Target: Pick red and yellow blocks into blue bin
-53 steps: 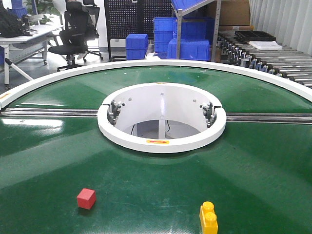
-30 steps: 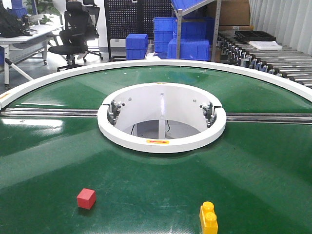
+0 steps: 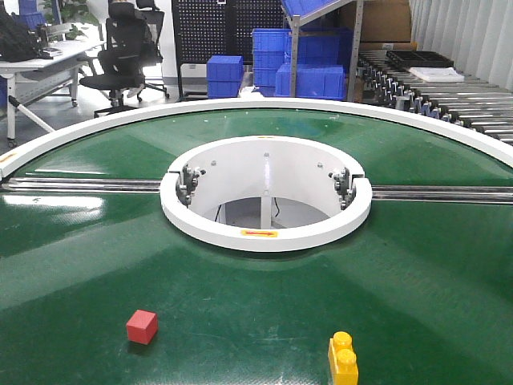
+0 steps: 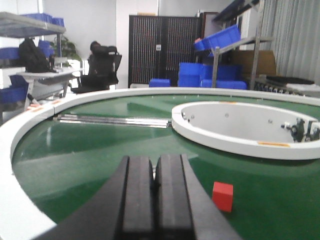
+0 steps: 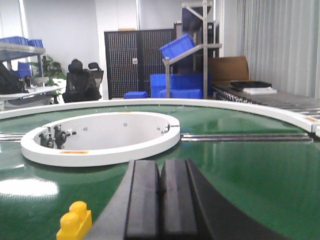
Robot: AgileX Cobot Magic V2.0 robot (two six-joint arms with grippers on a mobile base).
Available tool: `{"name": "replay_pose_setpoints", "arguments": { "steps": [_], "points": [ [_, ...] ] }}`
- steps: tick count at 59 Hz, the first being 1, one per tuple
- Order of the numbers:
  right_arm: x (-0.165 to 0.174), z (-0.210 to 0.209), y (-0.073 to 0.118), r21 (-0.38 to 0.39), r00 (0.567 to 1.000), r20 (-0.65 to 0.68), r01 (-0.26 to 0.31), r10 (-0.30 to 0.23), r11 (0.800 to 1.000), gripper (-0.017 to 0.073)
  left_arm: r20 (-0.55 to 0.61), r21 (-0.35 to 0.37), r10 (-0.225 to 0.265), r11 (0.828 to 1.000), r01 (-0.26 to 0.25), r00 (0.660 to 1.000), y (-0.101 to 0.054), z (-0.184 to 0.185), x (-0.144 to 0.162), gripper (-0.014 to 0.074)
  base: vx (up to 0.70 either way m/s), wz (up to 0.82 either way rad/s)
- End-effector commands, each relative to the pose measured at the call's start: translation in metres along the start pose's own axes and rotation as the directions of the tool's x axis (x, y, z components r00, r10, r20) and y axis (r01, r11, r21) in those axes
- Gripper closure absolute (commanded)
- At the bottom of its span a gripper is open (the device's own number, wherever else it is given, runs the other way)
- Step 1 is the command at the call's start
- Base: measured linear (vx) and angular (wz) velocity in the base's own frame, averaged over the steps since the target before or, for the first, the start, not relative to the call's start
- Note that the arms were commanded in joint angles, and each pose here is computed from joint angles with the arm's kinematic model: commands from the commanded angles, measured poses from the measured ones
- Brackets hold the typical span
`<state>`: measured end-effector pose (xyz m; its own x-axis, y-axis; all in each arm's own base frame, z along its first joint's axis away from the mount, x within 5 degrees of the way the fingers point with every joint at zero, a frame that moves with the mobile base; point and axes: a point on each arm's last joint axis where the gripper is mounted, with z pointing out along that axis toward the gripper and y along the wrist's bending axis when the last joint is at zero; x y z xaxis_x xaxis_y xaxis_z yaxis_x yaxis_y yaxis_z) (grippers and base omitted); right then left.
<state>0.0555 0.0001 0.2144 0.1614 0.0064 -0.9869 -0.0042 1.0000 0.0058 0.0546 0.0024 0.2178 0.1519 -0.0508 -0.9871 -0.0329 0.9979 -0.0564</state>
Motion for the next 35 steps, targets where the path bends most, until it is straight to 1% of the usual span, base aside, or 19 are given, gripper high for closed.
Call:
{"name": "replay_pose_setpoints", "arguments": {
  "steps": [1, 5, 8, 11, 15, 18, 20, 22, 26, 29, 32, 35],
  "points": [
    [-0.039, -0.004, 0.0, 0.007, 0.983, 0.18, 0.018, -0.019, 1.0, 0.0569, 0.213, 0.015, -0.023, 1.0, 0.02, 0.977, -0.002, -0.006, -0.043, 0.0591, 0.0, 0.0],
    [-0.06, -0.006, 0.0, 0.006, 0.981, 0.192, 0.018, -0.019, 1.0, 0.0569, 0.27, 0.021, -0.025, 1.0, 0.02, 0.963, -0.003, -0.01, -0.068, 0.0591, 0.0, 0.0],
    [-0.079, -0.006, 0.0, 0.006, 0.983, 0.184, 0.021, -0.022, 1.0, 0.0569, 0.279, 0.023, -0.022, 1.0, 0.017, 0.96, -0.004, -0.012, -0.082, 0.0591, 0.0, 0.0],
    [-0.094, -0.005, 0.001, 0.006, 0.988, 0.155, 0.027, -0.028, 1.0, 0.0569, 0.267, 0.026, -0.022, 1.0, 0.016, 0.963, -0.006, -0.013, -0.099, 0.0591, 0.0, 0.0],
    [-0.111, 0.0, 0.001, 0.005, 0.996, 0.081, 0.04, -0.04, 0.999, 0.0569, 0.218, 0.028, -0.02, 1.0, 0.014, 0.976, -0.008, -0.011, -0.121, 0.0591, 0.0, 0.0],
    [-0.118, 0.007, 0.001, 0.001, 0.998, -0.003, 0.057, -0.057, 0.998, 0.0569, 0.153, 0.026, -0.007, 1.0, 0.003, 0.988, -0.009, -0.007, -0.131, 0.0591, 0.0, 0.0],
    [-0.122, 0.011, 0.001, -0.003, 0.997, -0.052, 0.061, -0.061, 0.998, 0.0569, 0.115, 0.026, 0.01, 1.0, -0.013, 0.993, -0.009, -0.004, -0.141, 0.0591, 0.0, 0.0],
    [-0.128, 0.016, 0.001, -0.007, 0.993, -0.099, 0.062, -0.062, 0.998, 0.0569, 0.056, 0.026, 0.023, 0.999, -0.024, 0.998, -0.01, 0.002, -0.144, 0.0591, 0.0, 0.0],
    [-0.128, 0.029, 0.001, -0.016, 0.972, -0.226, 0.066, -0.068, 0.998, 0.0569, -0.049, 0.03, 0.06, 0.998, -0.059, 0.997, -0.011, 0.012, -0.152, 0.0591, 0.0, 0.0],
    [-0.125, 0.037, 0.001, -0.026, 0.949, -0.305, 0.077, -0.082, 0.997, 0.0569, -0.144, 0.038, 0.086, 0.996, -0.081, 0.986, -0.011, 0.021, -0.15, 0.0591, 0.0, 0.0],
    [-0.118, 0.047, 0.001, -0.044, 0.914, -0.39, 0.101, -0.11, 0.994, 0.0569, -0.232, 0.048, 0.105, 0.994, -0.096, 0.967, -0.011, 0.029, -0.144, 0.0591, 0.0, 0.0],
    [-0.108, 0.054, 0.001, -0.064, 0.874, -0.468, 0.117, -0.134, 0.991, 0.0569, -0.306, 0.054, 0.108, 0.994, -0.096, 0.946, -0.011, 0.036, -0.136, 0.0591, 0.0, 0.0]
  ]
}}
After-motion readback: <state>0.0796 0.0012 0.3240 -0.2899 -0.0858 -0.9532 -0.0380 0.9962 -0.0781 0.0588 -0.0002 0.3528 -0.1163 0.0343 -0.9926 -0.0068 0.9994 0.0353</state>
